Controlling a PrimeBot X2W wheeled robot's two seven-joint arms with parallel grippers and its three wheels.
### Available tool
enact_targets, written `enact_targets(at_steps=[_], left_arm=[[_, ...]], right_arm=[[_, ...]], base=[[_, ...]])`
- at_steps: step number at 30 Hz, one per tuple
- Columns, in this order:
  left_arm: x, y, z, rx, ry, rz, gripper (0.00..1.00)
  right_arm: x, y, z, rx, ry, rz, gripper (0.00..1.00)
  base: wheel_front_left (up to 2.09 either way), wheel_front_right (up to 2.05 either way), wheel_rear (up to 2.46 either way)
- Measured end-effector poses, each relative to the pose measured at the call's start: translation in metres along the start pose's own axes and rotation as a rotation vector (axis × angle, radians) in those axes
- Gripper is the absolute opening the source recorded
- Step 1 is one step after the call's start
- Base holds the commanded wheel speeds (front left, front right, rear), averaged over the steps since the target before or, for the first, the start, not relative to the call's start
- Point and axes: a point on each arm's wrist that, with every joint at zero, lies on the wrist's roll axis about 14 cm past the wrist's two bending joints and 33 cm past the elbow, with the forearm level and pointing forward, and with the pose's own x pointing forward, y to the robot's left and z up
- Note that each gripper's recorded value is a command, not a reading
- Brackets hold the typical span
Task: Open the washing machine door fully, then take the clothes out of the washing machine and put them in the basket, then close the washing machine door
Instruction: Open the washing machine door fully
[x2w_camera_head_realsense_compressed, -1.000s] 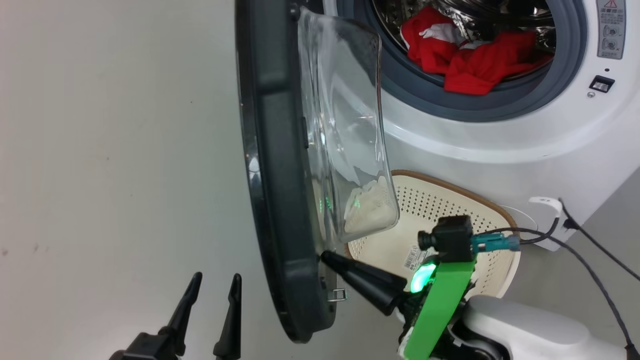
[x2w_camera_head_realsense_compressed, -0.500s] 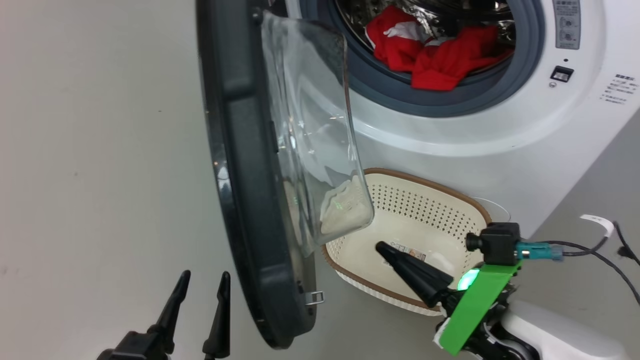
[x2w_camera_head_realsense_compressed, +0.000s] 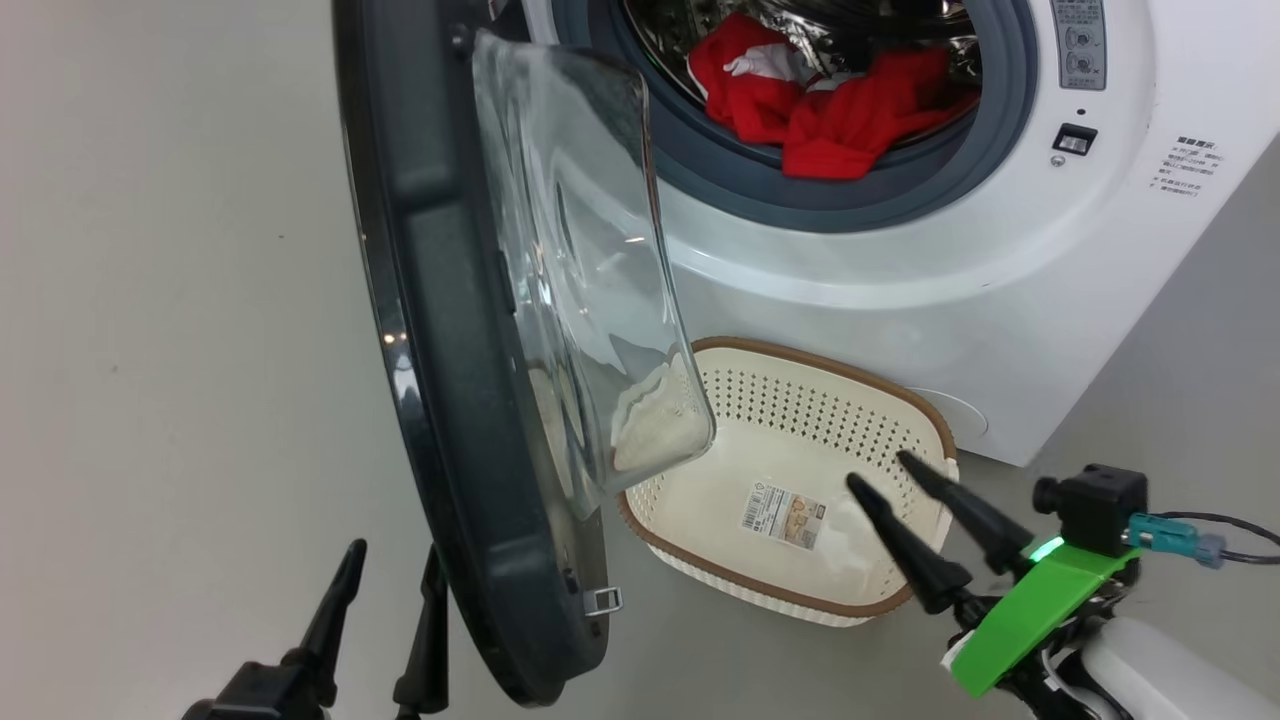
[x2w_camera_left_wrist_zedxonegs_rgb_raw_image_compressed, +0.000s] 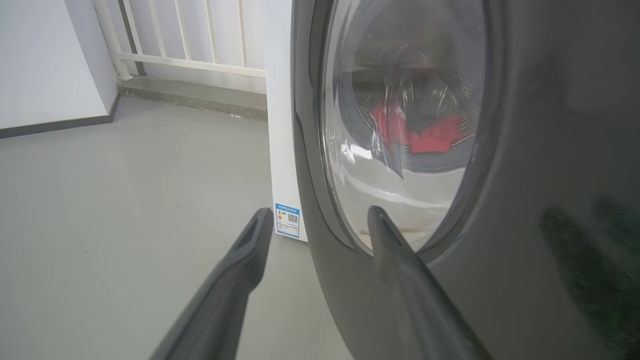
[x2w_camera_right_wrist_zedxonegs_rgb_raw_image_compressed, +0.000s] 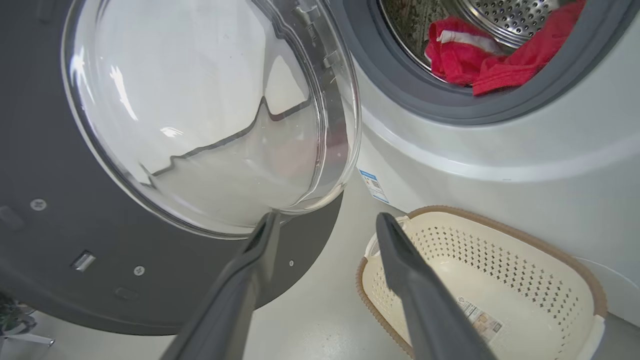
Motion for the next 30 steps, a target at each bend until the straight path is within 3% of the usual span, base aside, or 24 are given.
enact_targets(at_steps=[9,19,30], left_arm=[[0.001,0.000,-0.002,0.002,0.007,0.001,1.00],[0.001,0.001,-0.001,0.001,0.003,0.004,1.00],[-0.001,0.003,0.002,0.001,-0.006,0.007,1.00]], right_arm=[[-0.015,-0.033,0.010,-0.177,-0.065,-0.116,1.00],[-0.032,-0.046,0.032,-0.290,-0.176,-0.229,1.00],[-0.054,-0.056,0.020,-0.309,-0.188,-0.348,1.00]], base=[[0.00,0.00,0.00],[0.00,0.00,0.00],[0.00,0.00,0.00]])
